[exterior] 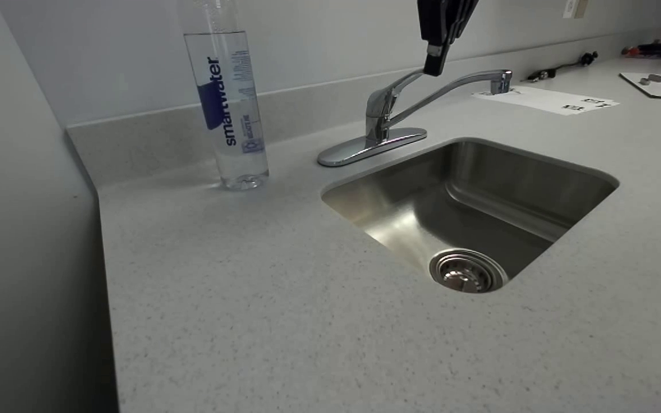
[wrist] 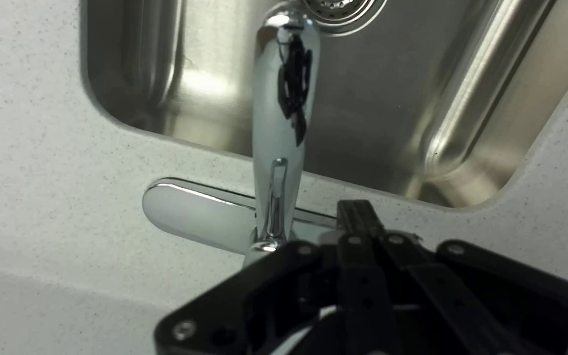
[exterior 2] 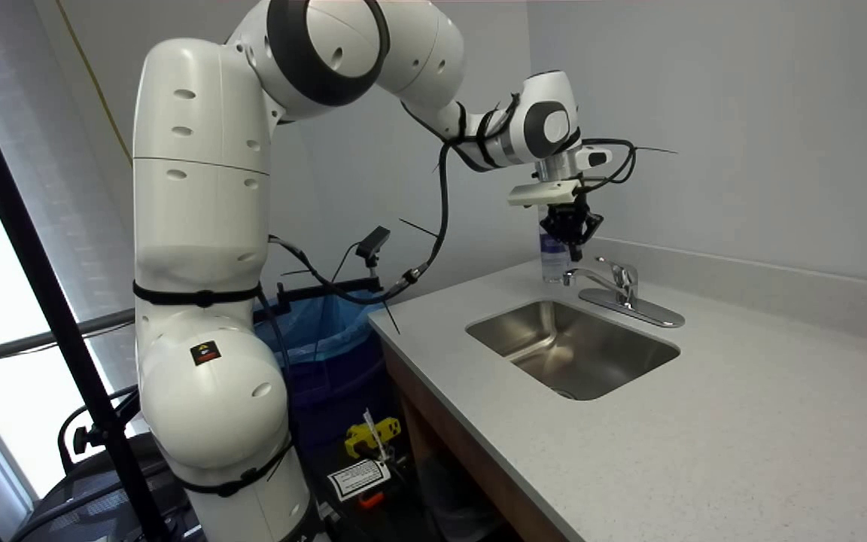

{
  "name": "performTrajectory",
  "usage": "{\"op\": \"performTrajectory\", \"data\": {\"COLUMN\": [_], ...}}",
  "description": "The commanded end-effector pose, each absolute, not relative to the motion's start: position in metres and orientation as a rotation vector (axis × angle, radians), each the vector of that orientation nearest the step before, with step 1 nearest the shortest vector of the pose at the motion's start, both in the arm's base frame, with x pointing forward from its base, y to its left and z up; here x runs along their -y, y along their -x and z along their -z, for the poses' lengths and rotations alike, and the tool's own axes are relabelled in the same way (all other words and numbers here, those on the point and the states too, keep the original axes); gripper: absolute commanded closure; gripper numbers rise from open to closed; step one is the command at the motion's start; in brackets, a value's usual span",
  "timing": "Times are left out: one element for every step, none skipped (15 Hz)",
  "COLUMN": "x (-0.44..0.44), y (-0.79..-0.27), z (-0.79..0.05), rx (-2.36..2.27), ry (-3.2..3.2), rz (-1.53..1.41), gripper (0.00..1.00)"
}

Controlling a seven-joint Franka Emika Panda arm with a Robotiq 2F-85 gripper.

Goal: Turn the tap nozzle to the right then pull up the tap lever

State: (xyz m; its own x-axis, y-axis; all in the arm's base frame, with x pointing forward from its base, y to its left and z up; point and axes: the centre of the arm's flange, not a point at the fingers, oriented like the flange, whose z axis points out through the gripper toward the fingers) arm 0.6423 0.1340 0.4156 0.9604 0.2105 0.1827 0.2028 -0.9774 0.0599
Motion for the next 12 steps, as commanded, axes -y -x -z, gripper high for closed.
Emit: {"op": "performTrajectory", "data": {"x": [-0.126,-0.124,-0.122,-0.12,-0.119,-0.119,-0.121,-0.121,-0.121,-0.121,-0.121,-0.121], "y": [-0.648,-0.649,-0.651,-0.652,-0.653,-0.653,-0.653,-0.653,-0.653,-0.653,-0.654,-0.655], "z": [-0.423,-0.423,-0.423,-0.422,-0.421,-0.418,-0.414,-0.412,-0.41,-0.408,-0.407,-0.406], "rx": [-0.288,-0.279,-0.268,-0.259,-0.252,-0.247,-0.246,-0.247,-0.248,-0.249,-0.247,-0.245], "ry": [-3.083,-3.083,-3.083,-3.08,-3.078,-3.076,-3.074,-3.072,-3.071,-3.069,-3.068,-3.067], "rz": [-0.322,-0.32,-0.314,-0.311,-0.311,-0.306,-0.297,-0.293,-0.286,-0.283,-0.279,-0.278], "gripper": [1.0,1.0,1.0,1.0,1.0,1.0,1.0,1.0,1.0,1.0,1.0,1.0]}}
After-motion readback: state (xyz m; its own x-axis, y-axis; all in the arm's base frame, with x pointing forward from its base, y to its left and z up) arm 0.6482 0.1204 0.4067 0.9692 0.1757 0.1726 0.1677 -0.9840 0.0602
